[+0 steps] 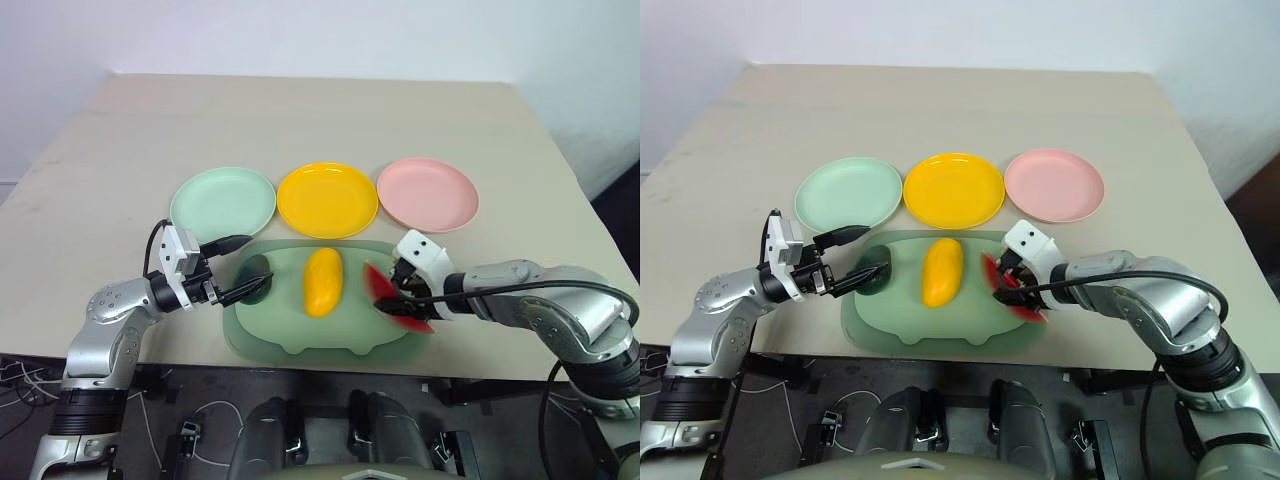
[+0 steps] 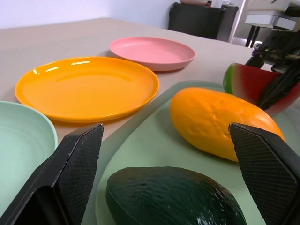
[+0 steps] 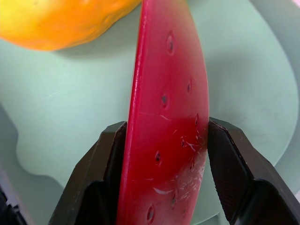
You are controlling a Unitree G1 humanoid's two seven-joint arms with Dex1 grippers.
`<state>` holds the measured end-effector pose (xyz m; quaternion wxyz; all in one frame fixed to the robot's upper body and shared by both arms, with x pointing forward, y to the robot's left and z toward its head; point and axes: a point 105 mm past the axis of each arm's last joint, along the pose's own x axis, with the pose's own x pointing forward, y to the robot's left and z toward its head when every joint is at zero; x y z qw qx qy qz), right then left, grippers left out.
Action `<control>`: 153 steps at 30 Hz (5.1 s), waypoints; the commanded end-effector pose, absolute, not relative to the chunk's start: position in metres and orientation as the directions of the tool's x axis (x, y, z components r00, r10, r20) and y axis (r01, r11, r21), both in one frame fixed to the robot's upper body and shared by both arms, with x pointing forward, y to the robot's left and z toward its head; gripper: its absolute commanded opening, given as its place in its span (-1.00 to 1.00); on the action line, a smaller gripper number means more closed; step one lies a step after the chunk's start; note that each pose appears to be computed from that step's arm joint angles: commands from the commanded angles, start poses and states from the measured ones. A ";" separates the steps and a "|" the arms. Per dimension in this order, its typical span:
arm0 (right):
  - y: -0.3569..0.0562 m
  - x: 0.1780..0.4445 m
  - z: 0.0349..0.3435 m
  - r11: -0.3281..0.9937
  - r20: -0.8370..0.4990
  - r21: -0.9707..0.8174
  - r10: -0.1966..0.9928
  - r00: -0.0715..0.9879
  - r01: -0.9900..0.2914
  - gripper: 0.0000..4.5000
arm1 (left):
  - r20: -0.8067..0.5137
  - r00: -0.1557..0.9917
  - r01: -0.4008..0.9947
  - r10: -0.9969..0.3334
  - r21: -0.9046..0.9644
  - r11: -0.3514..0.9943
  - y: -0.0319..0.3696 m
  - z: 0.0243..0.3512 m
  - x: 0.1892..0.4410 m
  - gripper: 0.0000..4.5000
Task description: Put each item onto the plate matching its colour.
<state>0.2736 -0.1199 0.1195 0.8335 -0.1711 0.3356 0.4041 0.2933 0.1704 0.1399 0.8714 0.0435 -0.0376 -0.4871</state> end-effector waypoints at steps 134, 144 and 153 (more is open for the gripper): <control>-0.005 0.448 0.203 0.693 -0.376 0.016 0.672 0.638 -0.721 0.98 | 0.032 0.681 0.718 -0.732 0.168 0.675 0.194 0.177 0.259 1.00; -0.042 0.388 0.244 0.485 -0.094 0.022 0.871 0.481 -0.874 0.98 | 0.045 0.701 0.700 -0.712 0.145 0.699 0.200 0.178 0.258 1.00; -0.066 0.308 0.225 0.364 0.013 -0.017 0.931 0.364 -0.931 0.98 | 0.031 0.732 0.674 -0.681 0.118 0.730 0.194 0.172 0.251 1.00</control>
